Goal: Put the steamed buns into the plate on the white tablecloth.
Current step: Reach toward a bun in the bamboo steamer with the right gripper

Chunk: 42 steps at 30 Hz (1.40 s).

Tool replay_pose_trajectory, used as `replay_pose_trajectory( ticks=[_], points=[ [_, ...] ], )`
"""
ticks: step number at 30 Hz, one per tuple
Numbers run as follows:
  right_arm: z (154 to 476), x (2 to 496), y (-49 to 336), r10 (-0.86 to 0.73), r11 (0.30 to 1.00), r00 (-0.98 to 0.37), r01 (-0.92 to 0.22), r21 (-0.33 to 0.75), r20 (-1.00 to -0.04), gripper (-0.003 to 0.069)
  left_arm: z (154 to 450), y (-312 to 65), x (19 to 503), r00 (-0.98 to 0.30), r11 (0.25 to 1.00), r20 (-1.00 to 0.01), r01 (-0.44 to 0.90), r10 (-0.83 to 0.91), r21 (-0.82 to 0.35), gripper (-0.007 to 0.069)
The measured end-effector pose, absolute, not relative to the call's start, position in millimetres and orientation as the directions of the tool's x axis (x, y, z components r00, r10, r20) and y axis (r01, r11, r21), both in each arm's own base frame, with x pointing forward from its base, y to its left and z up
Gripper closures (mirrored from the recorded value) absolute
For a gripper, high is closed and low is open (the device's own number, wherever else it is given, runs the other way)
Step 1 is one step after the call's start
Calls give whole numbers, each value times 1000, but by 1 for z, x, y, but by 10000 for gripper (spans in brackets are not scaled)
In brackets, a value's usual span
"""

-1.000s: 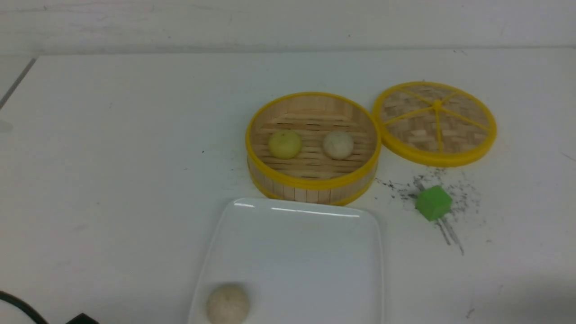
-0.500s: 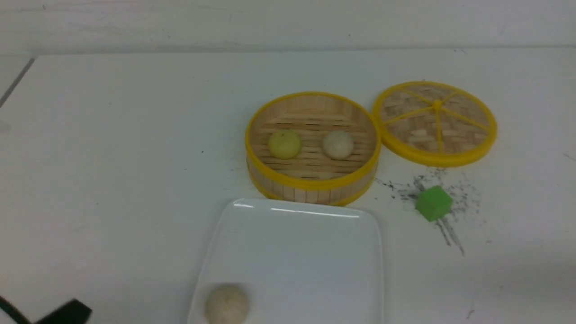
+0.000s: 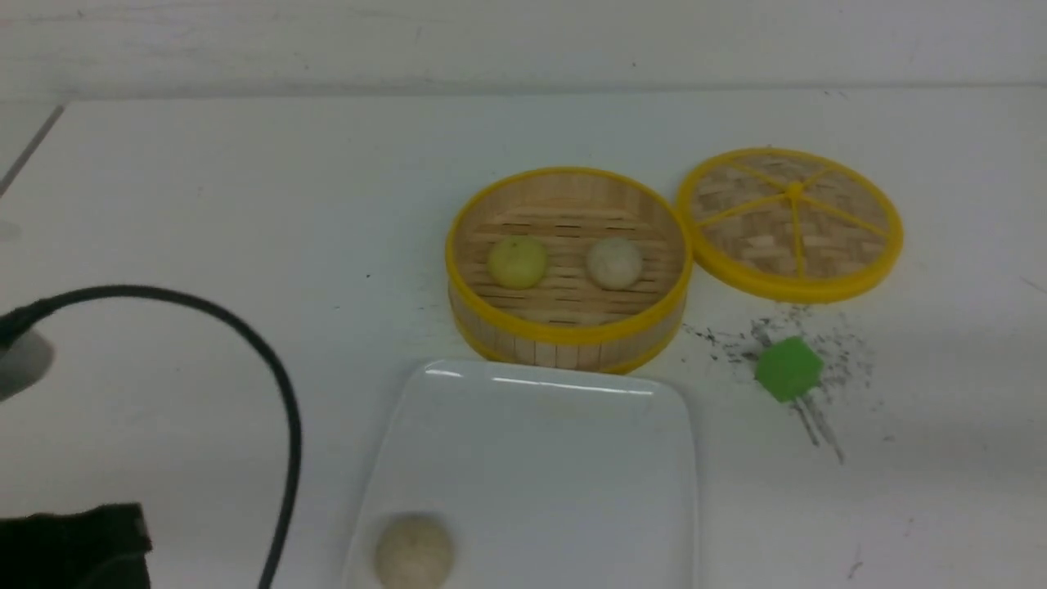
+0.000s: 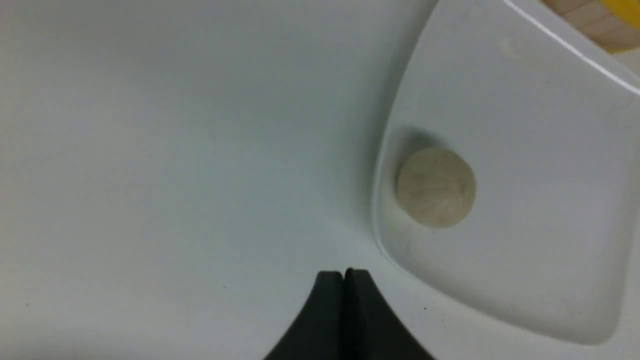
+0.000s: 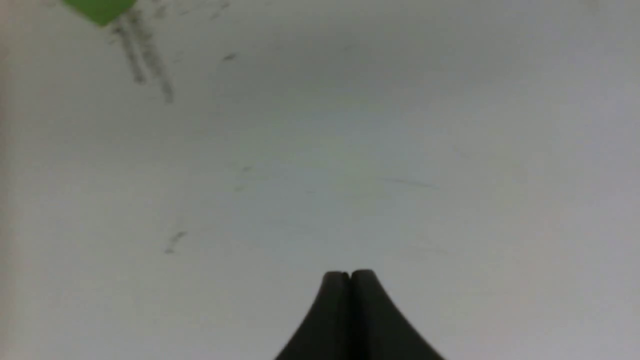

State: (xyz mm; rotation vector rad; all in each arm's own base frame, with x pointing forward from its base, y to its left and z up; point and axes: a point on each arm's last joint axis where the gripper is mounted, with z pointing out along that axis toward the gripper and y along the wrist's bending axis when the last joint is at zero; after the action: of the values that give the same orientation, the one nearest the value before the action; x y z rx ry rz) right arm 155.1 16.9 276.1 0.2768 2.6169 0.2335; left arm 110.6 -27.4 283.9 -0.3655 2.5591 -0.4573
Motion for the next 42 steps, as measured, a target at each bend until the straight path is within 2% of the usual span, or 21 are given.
replay_pose_trajectory(
  ticks=[1, 2, 5, 8, 9, 10, 12, 13, 17, 23, 27, 31, 32, 36, 38, 39, 40, 42],
  points=[
    [273, 167, 23, 230, 959, -865, 124, 254, -445, 646, 282, -28, 118, -847, 912, -419, -164, -326, -377, 620],
    [273, 169, 24, 219, 962, -867, 115, 249, -447, 643, 282, -28, 118, -847, 912, -421, -162, -324, -376, 620],
    [269, 206, 51, 138, 939, -889, -24, 344, -437, 552, 277, -31, 132, -872, 916, -388, -149, -299, -373, 592],
    [269, 234, 80, 2, 923, -894, -171, 344, -449, 440, 274, -32, 137, -884, 916, -366, -148, -292, -374, 558],
    [269, 247, 90, -34, 919, -891, -206, 336, -452, 399, 274, -33, 137, -884, 915, -365, -147, -292, -375, 542],
    [269, 249, 92, -39, 918, -890, -212, 336, -453, 391, 274, -33, 137, -884, 915, -366, -147, -292, -375, 540],
    [271, 277, 118, -127, 909, -873, -293, 297, -471, 299, 274, -33, 138, -881, 915, -372, -145, -292, -376, 505],
    [275, 287, 125, -150, 906, -860, -317, 281, -489, 278, 274, -33, 138, -881, 915, -372, -145, -292, -376, 496],
    [271, 327, 157, -245, 892, -820, -400, 211, -517, 218, 274, -32, 138, -880, 915, -374, -144, -293, -376, 466],
    [258, 386, 190, -305, 880, -760, -455, 134, -574, 205, 275, -32, 139, -873, 915, -388, -141, -295, -378, 448],
    [241, 410, 198, -321, 882, -745, -461, 103, -585, 205, 275, -32, 139, -873, 915, -389, -141, -295, -378, 445],
    [209, 429, 205, -329, 885, -748, -457, 88, -576, 211, 275, -32, 140, -870, 915, -395, -140, -297, -379, 442],
    [199, 431, 206, -329, 887, -756, -454, 91, -565, 232, 275, -32, 140, -869, 915, -396, -140, -297, -380, 439],
    [194, 432, 207, -319, 888, -766, -447, 106, -559, 369, 275, -32, 140, -869, 915, -396, -140, -297, -380, 430],
    [202, 432, 208, -311, 888, -758, -447, 110, -574, 543, 275, -32, 140, -869, 915, -396, -140, -297, -380, 427],
    [207, 430, 207, -309, 887, -755, -448, 112, -578, 601, 275, -32, 140, -869, 915, -396, -140, -297, -380, 426],
    [211, 429, 207, -309, 886, -756, -449, 115, -577, 631, 275, -32, 140, -869, 915, -396, -140, -297, -380, 426],
    [226, 423, 205, -313, 882, -758, -455, 120, -572, 637, 275, -32, 140, -869, 915, -396, -140, -297, -380, 425]
  ],
)
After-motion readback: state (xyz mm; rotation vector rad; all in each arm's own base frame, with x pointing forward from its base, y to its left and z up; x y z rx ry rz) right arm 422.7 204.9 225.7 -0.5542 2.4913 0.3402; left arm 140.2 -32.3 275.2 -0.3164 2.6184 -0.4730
